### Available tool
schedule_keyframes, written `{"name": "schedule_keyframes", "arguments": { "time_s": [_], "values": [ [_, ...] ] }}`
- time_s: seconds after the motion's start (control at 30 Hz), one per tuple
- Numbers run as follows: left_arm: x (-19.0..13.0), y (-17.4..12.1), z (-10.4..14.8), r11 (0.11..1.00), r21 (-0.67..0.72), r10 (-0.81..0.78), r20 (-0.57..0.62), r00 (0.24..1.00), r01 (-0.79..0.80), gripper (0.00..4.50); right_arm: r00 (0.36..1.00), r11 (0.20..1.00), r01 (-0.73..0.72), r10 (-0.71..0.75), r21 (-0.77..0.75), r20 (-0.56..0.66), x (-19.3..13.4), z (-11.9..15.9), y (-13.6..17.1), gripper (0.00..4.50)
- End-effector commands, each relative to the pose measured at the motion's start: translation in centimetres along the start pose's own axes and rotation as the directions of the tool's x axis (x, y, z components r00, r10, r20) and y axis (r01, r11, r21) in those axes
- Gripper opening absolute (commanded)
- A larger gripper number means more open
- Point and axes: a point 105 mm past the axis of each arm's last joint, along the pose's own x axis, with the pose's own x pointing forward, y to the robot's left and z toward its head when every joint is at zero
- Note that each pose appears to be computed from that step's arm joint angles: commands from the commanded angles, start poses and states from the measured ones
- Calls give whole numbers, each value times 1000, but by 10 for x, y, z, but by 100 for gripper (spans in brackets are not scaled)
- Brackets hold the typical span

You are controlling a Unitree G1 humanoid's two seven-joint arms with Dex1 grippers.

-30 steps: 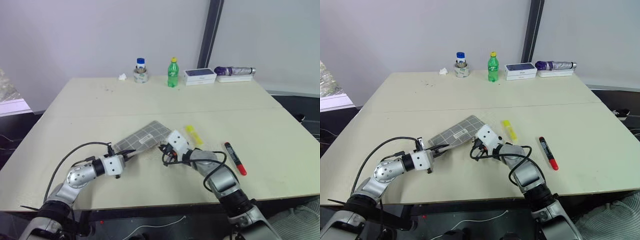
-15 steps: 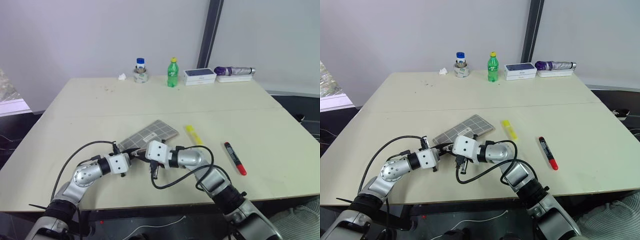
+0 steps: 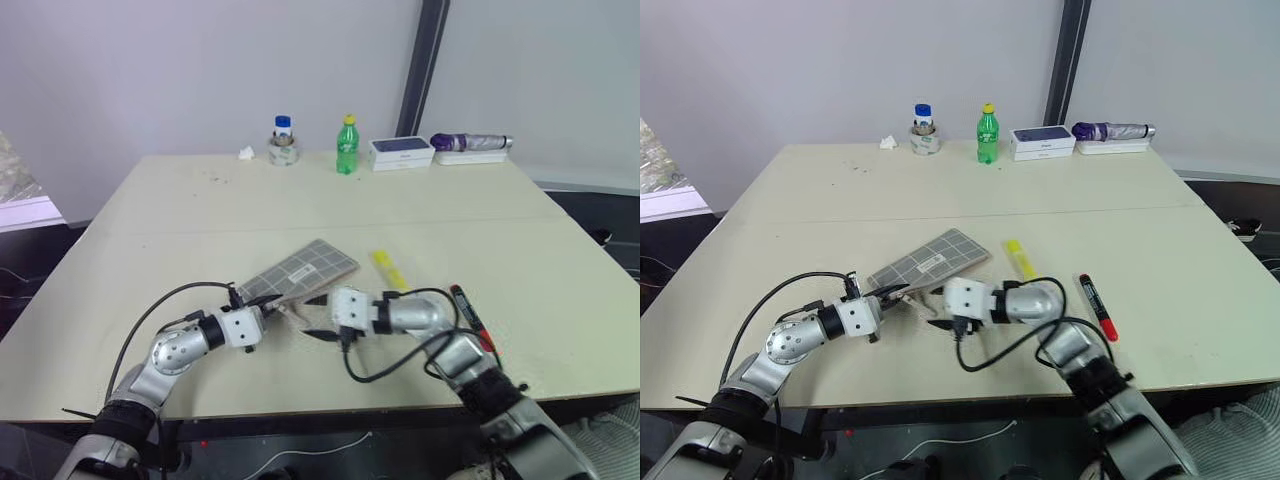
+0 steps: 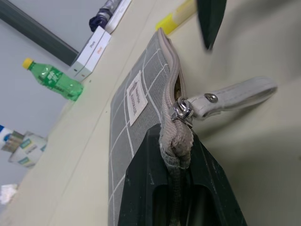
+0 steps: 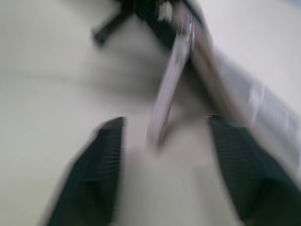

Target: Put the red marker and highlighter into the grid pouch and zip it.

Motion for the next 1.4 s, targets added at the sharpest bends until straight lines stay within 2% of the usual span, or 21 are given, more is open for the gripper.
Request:
{"name": "schedule_keyframes", "arguments": {
  "time_s": [0.03,0.13,0.23,0.33,0.47,0.57,0.7,0.77,0.83,0.9,1.0,1.03,1.07,1.13,1.23,1.33,1.4],
  "values": [
    [-7,15,4,997,60,56,9,998,-57,0,985,986,162,-163,28,62,-32,15,-22,449],
    [-10,19,2,996,54,76,6,997,-76,0,931,925,345,-359,162,65,-60,14,-38,449],
    [-13,19,1,996,54,78,2,997,-78,0,870,853,480,-493,204,14,-78,9,-44,449],
    [-12,18,-1,996,54,72,1,997,-72,0,785,746,613,-613,261,-92,-84,-6,-45,449],
    [-9,19,0,996,56,69,5,998,-69,0,643,537,754,-721,378,-258,-90,-28,-63,449],
    [-7,19,0,996,74,43,10,999,-44,0,664,515,736,-675,440,-321,-76,-37,-63,449],
    [-9,25,-3,996,82,45,1,999,-45,0,654,472,750,-631,463,-417,-68,-51,-69,449],
    [-9,26,-4,995,84,48,-1,999,-48,0,679,466,732,-558,497,-477,-61,-63,-63,449],
    [-10,25,-3,995,84,52,1,999,-51,0,681,455,731,-523,508,-512,-60,-71,-59,394],
    [-11,25,-2,995,81,56,2,998,-56,0,649,435,760,-540,483,-536,-67,-77,-63,313],
    [-13,24,-1,995,77,64,-1,998,-63,0,657,429,752,-542,500,-523,-70,-75,-62,149],
    [-13,24,-1,995,72,70,-2,998,-70,0,688,456,722,-556,521,-467,-67,-64,-65,101],
    [-14,25,-1,995,61,79,-2,997,-79,0,727,497,676,-568,543,-386,-63,-49,-68,87],
    [-15,26,-1,995,48,91,-3,996,-90,0,788,590,593,-566,548,-243,-60,-23,-69,87],
    [-15,29,-2,994,51,97,-7,995,-96,0,867,752,479,-486,452,-111,-65,-7,-56,87],
    [-14,33,-3,993,48,110,-8,994,-109,0,913,840,400,-399,368,-81,-72,-8,-42,87],
    [-13,34,-2,993,52,104,-3,995,-104,0,924,860,378,-371,343,-89,-69,-11,-37,87]
  ]
}}
